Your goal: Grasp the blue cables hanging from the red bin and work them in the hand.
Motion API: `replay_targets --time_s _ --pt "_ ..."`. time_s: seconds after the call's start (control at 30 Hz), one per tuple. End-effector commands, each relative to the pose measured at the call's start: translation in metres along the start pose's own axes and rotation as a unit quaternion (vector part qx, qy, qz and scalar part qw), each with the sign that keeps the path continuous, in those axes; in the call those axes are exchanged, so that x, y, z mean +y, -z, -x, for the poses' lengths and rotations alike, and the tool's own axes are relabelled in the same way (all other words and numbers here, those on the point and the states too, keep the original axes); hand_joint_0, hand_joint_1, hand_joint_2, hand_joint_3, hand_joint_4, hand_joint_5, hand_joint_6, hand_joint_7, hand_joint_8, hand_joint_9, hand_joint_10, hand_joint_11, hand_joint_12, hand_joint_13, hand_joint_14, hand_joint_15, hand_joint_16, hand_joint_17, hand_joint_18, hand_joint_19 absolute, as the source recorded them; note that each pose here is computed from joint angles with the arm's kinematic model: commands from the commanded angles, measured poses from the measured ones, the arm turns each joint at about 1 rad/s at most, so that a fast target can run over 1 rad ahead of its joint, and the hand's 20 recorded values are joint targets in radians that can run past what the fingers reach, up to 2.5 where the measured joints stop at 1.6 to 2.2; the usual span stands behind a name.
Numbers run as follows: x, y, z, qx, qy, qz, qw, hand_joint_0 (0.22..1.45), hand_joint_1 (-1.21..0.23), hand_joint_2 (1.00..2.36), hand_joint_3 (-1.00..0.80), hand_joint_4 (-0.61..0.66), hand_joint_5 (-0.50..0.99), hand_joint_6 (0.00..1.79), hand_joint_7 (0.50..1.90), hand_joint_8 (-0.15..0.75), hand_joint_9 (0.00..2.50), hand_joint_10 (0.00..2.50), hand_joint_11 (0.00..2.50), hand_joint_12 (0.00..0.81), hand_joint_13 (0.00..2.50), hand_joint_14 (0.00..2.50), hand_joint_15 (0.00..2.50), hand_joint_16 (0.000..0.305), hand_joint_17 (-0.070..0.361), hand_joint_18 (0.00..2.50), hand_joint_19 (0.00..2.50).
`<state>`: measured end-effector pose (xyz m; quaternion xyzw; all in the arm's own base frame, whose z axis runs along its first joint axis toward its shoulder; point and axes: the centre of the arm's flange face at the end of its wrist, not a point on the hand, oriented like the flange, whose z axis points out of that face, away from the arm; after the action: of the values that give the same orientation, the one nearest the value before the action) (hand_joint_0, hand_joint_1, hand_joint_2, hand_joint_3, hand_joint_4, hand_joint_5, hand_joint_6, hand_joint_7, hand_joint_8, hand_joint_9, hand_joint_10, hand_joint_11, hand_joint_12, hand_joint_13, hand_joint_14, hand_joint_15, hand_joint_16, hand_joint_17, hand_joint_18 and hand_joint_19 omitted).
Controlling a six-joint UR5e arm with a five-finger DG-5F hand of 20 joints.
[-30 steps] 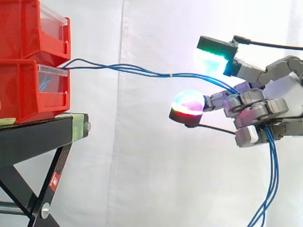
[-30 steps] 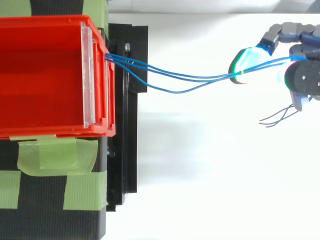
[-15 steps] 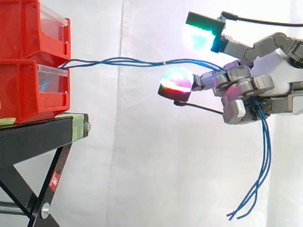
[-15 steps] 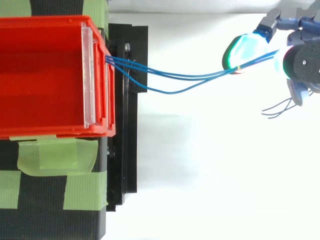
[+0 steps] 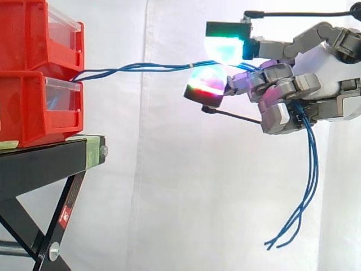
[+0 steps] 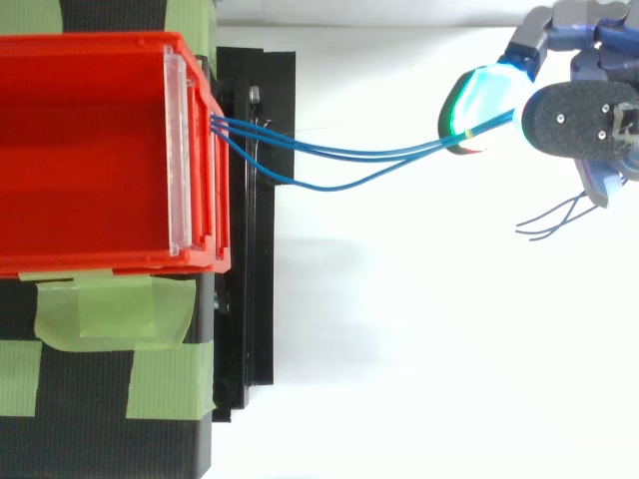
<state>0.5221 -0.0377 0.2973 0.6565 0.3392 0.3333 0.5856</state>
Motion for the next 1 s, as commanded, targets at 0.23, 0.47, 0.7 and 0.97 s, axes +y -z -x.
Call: replay_targets --time_s 0.23,0.47,0.7,0.97 --pt "-0.0007 0.0013 -0.0029 0.003 0.003 -0.001 1.0 0.92 -0.6 1.01 -0.66 0.24 0.18 0.49 1.14 0.343 0.6 2.5 2.28 0.398 1.09 2.13 1.35 0.053 0.12 1.26 1.31" --pt "0.0014 -0.0015 -0.0017 0.0 0.015 0.007 0.9999 0.86 -0.57 1.01 -0.84 0.25 0.2 0.47 1.16 0.352 0.63 2.5 2.26 0.395 1.09 2.15 1.33 0.053 0.119 1.26 1.32" --pt "0.0035 -0.0064 -0.002 -0.005 0.028 0.021 0.9994 0.92 -0.59 1.01 -0.69 0.25 0.21 0.48 1.16 0.353 0.65 2.5 2.29 0.394 1.12 2.13 1.35 0.053 0.118 1.29 1.31" --pt "0.0061 -0.0084 -0.0025 -0.006 0.028 0.028 0.9992 0.97 -0.6 1.02 -0.23 0.26 0.23 0.39 1.16 0.357 0.65 2.5 2.35 0.407 1.12 2.18 1.34 0.053 0.12 1.3 1.34"
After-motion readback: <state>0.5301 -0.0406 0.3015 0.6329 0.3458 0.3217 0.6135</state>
